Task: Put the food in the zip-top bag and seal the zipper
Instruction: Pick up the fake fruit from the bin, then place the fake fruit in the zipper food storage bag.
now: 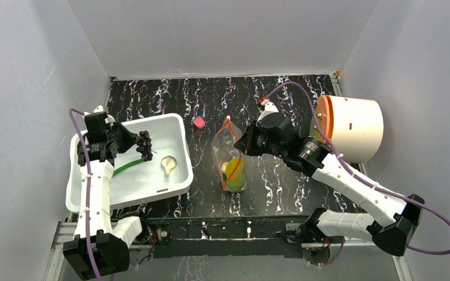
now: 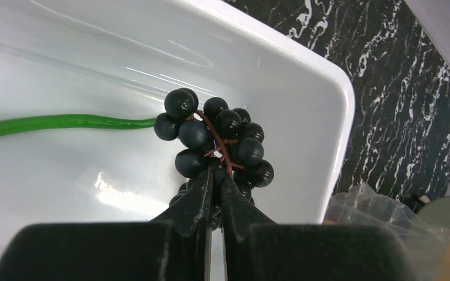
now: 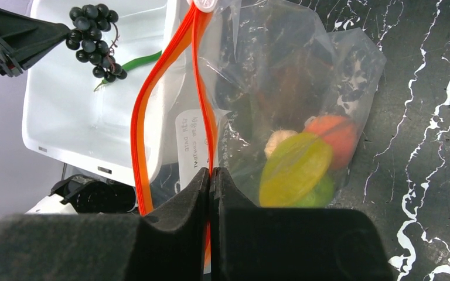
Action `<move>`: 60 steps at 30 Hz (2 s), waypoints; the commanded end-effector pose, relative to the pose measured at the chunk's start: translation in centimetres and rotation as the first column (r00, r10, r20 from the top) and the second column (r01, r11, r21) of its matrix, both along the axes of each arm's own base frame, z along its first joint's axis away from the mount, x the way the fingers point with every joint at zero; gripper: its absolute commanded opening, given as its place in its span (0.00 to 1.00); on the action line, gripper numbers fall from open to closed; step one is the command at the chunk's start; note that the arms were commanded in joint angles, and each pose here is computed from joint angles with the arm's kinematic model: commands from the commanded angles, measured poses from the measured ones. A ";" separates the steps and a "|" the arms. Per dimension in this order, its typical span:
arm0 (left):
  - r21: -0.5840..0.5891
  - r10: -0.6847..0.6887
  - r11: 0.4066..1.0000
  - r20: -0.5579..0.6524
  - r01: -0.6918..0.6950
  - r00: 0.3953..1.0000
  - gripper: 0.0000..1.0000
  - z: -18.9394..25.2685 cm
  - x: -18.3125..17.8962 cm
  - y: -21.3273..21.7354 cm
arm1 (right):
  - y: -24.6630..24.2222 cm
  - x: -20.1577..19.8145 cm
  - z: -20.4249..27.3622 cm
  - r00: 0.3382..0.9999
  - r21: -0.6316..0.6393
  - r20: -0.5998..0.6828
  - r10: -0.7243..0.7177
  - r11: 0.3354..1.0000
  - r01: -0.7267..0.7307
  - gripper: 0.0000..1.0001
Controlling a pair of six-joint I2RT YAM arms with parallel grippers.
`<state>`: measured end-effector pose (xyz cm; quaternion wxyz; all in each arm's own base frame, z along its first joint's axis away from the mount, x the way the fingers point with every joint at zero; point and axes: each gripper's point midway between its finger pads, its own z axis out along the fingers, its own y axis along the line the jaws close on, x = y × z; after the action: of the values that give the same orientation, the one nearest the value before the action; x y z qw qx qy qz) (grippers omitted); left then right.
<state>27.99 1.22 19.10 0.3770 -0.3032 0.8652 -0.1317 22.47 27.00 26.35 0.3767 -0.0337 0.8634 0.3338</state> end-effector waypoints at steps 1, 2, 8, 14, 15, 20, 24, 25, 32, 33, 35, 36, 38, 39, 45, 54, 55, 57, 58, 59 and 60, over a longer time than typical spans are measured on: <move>-0.028 -0.074 0.997 0.045 0.075 0.996 0.00 2.6 -0.3 -1.9 | 1.0 0.2 1.0 1.000 0.057 0.028 0.015 0.998 -0.016 0.00; -0.039 -0.078 0.996 0.049 0.079 0.996 0.00 2.8 -0.3 -2.1 | 1.1 0.2 1.0 0.999 0.057 0.028 0.018 0.998 -0.020 0.00; -0.055 -0.084 0.995 0.077 0.089 0.993 0.00 4.1 -0.3 -2.8 | 1.2 0.3 0.8 0.999 0.045 0.029 0.025 0.999 -0.026 0.00; -0.079 -0.108 0.990 0.104 0.117 0.989 0.00 6.4 0.3 -3.7 | 1.5 0.4 0.4 0.999 0.038 0.021 0.032 0.999 -0.033 0.00; -0.085 -0.111 0.989 0.109 0.120 0.988 0.00 6.9 0.4 -4.0 | 1.6 0.5 0.4 0.999 0.039 0.020 0.030 0.999 -0.031 0.00; -0.101 -0.128 0.984 0.158 0.145 0.979 0.00 9.0 0.7 -5.4 | 1.8 1.0 0.4 0.999 0.044 0.031 0.020 0.999 -0.022 0.00; -0.127 -0.159 0.975 0.183 0.183 0.970 0.00 10.3 0.6 -6.6 | 2.5 1.5 0.4 0.999 0.050 0.039 0.022 0.998 -0.024 0.00; -0.142 -0.170 0.970 0.191 0.199 0.967 0.00 10.6 0.7 -7.1 | 2.7 1.6 0.5 0.999 0.054 0.043 0.024 0.998 -0.026 0.00; -0.209 -0.246 0.933 0.219 0.292 0.944 0.00 12.5 -0.3 -10.0 | 3.2 3.0 1.2 0.998 0.059 0.069 -0.010 0.998 0.006 0.00; -0.216 -0.254 0.928 0.226 0.303 0.940 0.00 12.9 -0.4 -10.3 | 3.2 3.2 1.3 0.997 0.061 0.077 -0.018 0.998 0.014 0.00; -0.242 -0.273 0.911 0.251 0.333 0.929 0.00 14.0 -0.6 -11.2 | 3.3 3.6 1.5 0.996 0.068 0.088 -0.030 0.997 0.024 0.00; -0.262 -0.285 0.897 0.269 0.355 0.920 0.00 14.6 -0.8 -11.7 | 3.5 3.8 1.6 0.995 0.076 0.089 -0.034 0.997 0.028 0.00; -0.314 -0.313 0.858 0.310 0.407 0.898 0.00 15.9 -0.9 -13.1 | 3.9 4.0 1.9 0.996 0.087 0.077 -0.036 0.996 0.029 0.00; -0.353 -0.326 0.827 0.333 0.438 0.885 0.00 16.6 -1.1 -14.0 | 4.1 4.0 2.0 0.997 0.093 0.071 -0.036 0.995 0.029 0.00; -0.421 -0.338 0.753 0.412 0.506 0.846 0.00 19.1 -1.9 -15.8 | 4.5 4.9 3.3 0.994 0.133 0.084 -0.072 0.989 0.061 0.00; -0.497 -0.320 0.688 0.447 0.529 0.835 0.00 19.8 -2.4 -17.0 | 6.6 4.9 4.5 0.997 0.243 0.064 -0.037 0.970 0.020 0.00; -0.501 -0.317 0.685 0.449 0.529 0.835 0.00 19.8 -2.4 -17.0 | 6.9 4.9 4.8 0.997 0.256 0.064 -0.031 0.967 0.014 0.00; -0.508 -0.309 0.678 0.459 0.531 0.833 0.00 20.0 -2.3 -17.1 | 7.2 4.9 5.1 0.998 0.269 0.065 -0.020 0.963 0.002 0.00; -0.512 -0.303 0.675 0.465 0.532 0.832 0.00 20.1 -2.3 -17.2 | 7.4 4.9 5.3 0.998 0.273 0.067 -0.016 0.962 -0.003 0.00; -0.516 -0.298 0.670 0.472 0.534 0.830 0.00 20.2 -2.4 -17.2 | 7.5 4.9 5.5 0.998 0.277 0.069 -0.011 0.961 -0.008 0.00; -0.519 -0.290 0.669 0.477 0.532 0.830 0.00 20.3 -2.3 -17.2 | 7.6 4.9 5.7 0.997 0.280 0.072 -0.009 0.960 -0.011 0.00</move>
<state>26.62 -15.22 37.20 0.3544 -0.1931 0.7591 -0.5107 26.72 32.86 26.02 0.3725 0.0064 0.8448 0.3840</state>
